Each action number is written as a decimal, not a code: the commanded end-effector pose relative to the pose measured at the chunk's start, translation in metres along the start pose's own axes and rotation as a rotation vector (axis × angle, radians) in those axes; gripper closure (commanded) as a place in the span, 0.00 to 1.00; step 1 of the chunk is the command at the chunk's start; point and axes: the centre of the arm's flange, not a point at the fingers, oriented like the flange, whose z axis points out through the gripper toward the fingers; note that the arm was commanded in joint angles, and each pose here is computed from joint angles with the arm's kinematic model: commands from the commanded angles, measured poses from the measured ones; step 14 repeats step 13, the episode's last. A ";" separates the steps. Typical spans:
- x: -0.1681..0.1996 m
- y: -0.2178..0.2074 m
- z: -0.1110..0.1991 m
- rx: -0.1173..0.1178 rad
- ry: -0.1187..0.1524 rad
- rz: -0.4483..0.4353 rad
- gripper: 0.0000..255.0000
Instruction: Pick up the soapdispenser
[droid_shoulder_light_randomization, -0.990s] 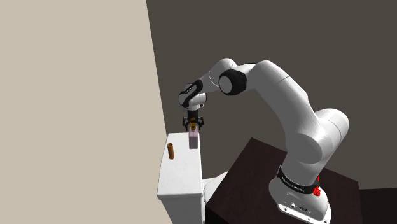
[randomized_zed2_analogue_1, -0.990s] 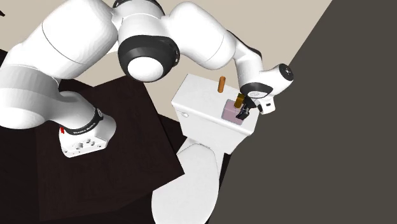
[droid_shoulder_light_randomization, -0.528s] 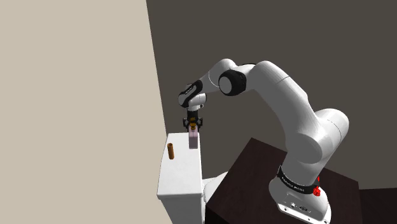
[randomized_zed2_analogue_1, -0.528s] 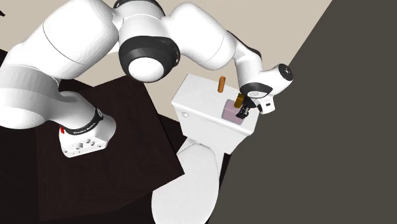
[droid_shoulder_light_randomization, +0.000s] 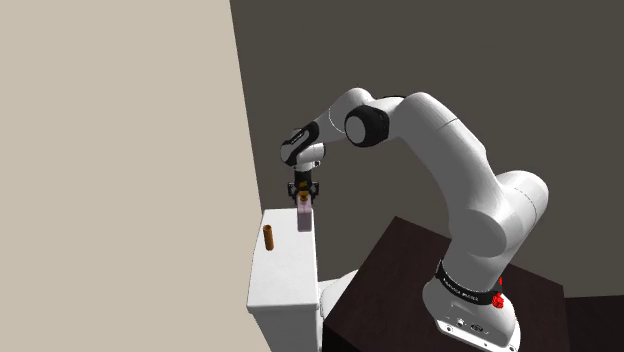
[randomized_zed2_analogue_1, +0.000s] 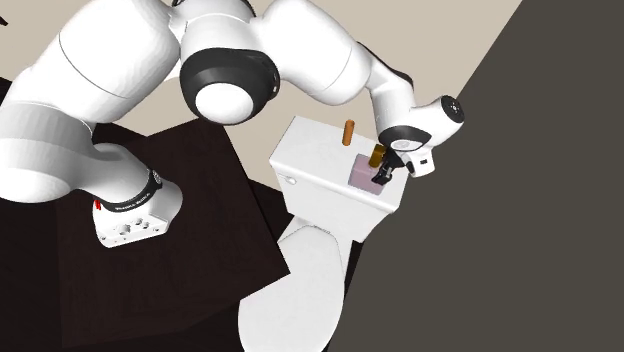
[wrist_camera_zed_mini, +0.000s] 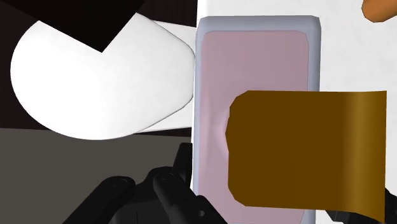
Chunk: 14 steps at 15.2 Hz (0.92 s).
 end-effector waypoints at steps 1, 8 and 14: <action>-0.003 -0.001 -0.010 0.000 0.000 0.000 1.00; -0.012 -0.001 -0.046 0.000 0.000 0.000 1.00; -0.016 0.000 -0.062 0.000 0.000 0.000 1.00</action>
